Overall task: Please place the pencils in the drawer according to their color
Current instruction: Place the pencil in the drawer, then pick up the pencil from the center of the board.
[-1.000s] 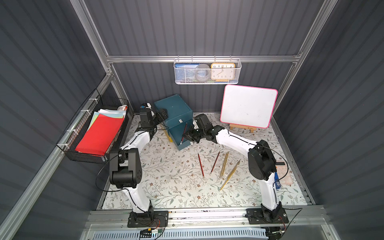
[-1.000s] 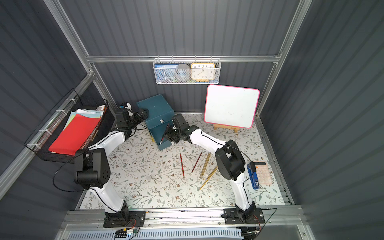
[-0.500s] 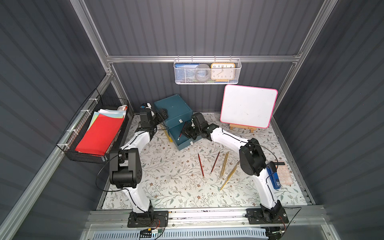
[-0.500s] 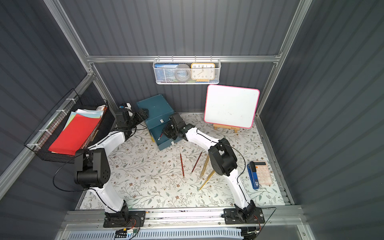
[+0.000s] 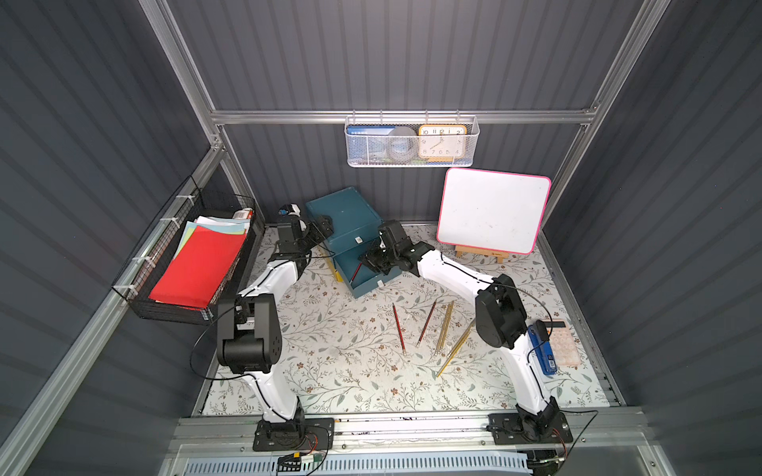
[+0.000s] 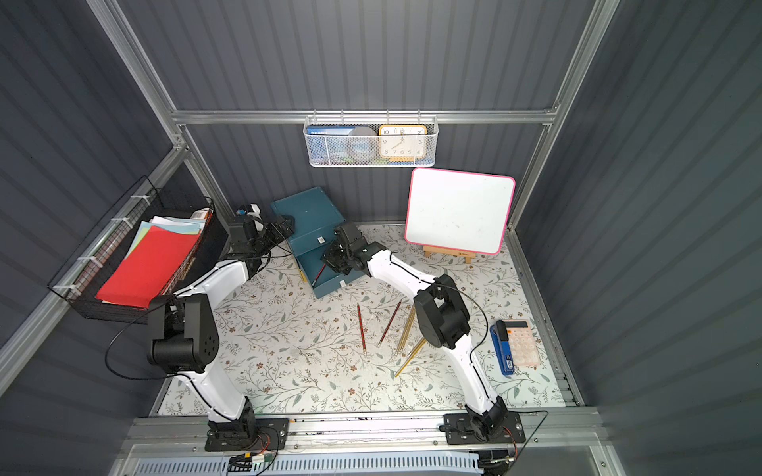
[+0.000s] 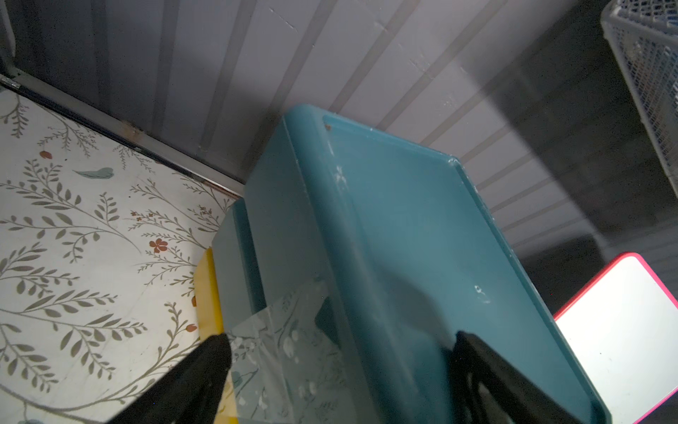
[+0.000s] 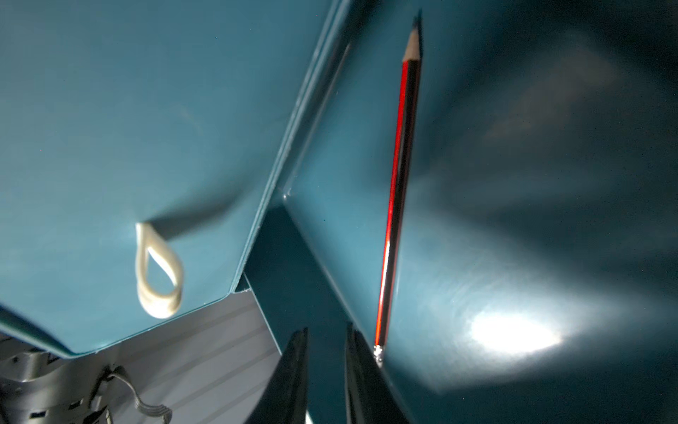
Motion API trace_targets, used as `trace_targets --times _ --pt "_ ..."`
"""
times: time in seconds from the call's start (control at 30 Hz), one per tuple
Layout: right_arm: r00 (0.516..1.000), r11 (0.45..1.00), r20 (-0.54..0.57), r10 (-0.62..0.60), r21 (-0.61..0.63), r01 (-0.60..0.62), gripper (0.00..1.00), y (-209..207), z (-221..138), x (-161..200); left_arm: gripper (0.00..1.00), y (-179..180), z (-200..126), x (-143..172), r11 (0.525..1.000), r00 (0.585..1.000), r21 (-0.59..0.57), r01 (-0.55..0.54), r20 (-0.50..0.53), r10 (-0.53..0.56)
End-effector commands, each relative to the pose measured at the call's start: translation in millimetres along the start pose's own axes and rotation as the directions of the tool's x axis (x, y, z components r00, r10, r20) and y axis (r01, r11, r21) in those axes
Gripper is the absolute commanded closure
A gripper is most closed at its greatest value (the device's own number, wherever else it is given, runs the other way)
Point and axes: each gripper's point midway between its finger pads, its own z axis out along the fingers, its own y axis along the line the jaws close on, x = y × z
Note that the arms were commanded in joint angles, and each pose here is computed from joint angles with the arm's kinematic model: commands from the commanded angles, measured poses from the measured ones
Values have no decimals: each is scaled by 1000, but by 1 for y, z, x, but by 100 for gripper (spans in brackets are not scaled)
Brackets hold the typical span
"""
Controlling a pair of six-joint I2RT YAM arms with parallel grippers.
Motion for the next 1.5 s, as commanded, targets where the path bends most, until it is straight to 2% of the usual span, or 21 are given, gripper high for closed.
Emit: trace_targets --times 0.0,0.4,0.53,0.67,0.73,0.87,1.13,1.3,1.47 --pt "1000 1000 3 -11 11 11 77 0 -1 -3 0 15 1 29 999 996 -44 16 -88 -20" --pt "991 988 -12 -133 -84 131 76 51 -50 13 0 15 1 29 999 996 -45 22 -84 -26" --pt "984 980 -17 -177 -91 175 75 54 -69 23 0 16 0 29 999 996 -49 19 -83 -23" --pt "975 972 -8 -223 -78 222 70 50 -89 31 0 16 0 30 999 996 -48 23 -82 -27" --pt "969 967 0 -246 -66 246 65 45 -99 36 0 16 1 30 999 996 -45 27 -82 -31" --pt "953 953 -18 -302 -24 302 61 27 -114 50 0 15 1 29 999 996 -38 30 -80 -33" --pt "918 906 -61 -391 151 396 60 -41 -136 68 0 16 1 32 999 996 -40 28 -85 -31" --pt "895 845 -125 -429 293 446 60 -95 -138 81 0 17 2 32 999 996 -44 29 -87 -32" --pt "876 788 -206 -436 384 482 60 -137 -125 93 0 15 3 29 999 996 -40 30 -82 -34"
